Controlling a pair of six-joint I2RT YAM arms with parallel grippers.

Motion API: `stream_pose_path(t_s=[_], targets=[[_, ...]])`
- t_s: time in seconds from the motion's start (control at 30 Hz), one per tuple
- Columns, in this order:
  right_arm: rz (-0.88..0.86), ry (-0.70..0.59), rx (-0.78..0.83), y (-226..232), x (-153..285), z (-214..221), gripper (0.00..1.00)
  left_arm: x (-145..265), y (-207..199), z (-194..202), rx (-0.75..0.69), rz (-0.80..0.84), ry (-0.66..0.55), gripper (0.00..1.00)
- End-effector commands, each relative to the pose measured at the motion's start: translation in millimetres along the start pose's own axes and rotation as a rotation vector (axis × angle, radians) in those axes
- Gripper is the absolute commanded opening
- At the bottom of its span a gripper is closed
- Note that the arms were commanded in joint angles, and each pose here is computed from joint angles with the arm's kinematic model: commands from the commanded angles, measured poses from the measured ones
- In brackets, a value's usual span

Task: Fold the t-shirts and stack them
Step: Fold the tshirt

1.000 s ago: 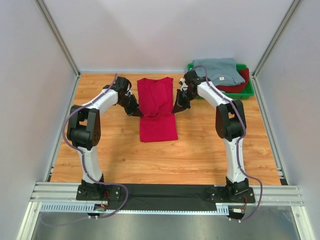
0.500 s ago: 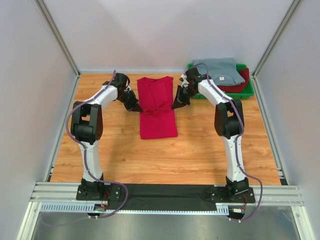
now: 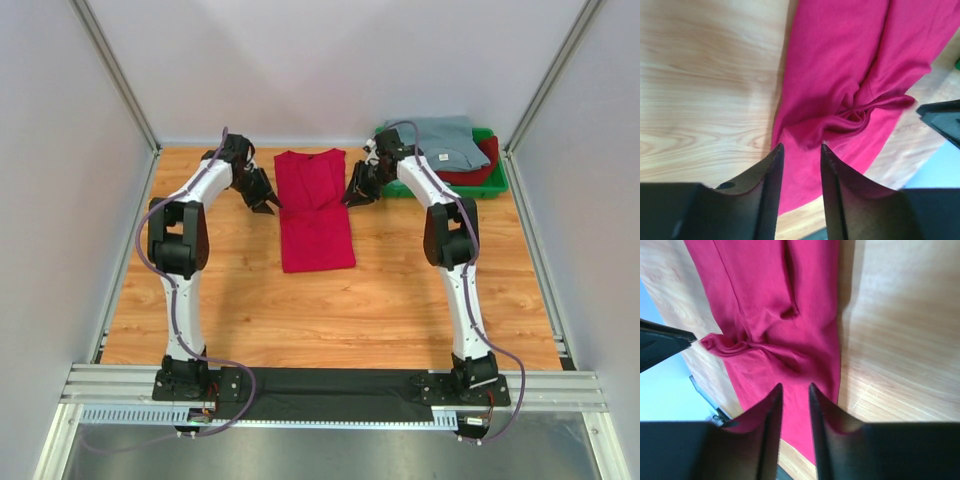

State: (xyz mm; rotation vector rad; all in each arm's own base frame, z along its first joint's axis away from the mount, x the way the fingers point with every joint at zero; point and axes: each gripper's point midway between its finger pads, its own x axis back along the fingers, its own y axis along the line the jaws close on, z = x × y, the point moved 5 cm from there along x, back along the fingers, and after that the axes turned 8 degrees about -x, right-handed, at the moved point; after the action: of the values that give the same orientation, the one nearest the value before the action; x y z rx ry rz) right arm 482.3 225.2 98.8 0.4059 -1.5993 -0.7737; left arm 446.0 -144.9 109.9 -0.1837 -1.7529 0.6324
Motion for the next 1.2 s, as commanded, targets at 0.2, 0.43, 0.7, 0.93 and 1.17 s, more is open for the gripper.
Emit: stream_pose_path(t_s=[0.2, 0.43, 0.7, 0.93, 1.17], targets=[[-0.024, -0.126, 0.203, 48, 60, 23, 0.38, 60, -25, 23, -0.239, 0.130, -0.082, 0.43], [-0.083, -0.077, 0.180, 45, 9, 46, 0.23, 18, -48, 49, -0.232, 0.302, -0.039, 0.30], [-0.075, -0.066, 0.151, 33, -28, 20, 0.10, -26, -37, 13, -0.212, 0.286, -0.011, 0.29], [0.050, -0.089, 0.151, -4, -29, -5, 0.10, -34, -19, -2, -0.252, 0.232, 0.048, 0.34], [0.134, -0.171, 0.247, 28, 40, 10, 0.23, 45, -32, 22, -0.352, 0.183, -0.035, 0.41]])
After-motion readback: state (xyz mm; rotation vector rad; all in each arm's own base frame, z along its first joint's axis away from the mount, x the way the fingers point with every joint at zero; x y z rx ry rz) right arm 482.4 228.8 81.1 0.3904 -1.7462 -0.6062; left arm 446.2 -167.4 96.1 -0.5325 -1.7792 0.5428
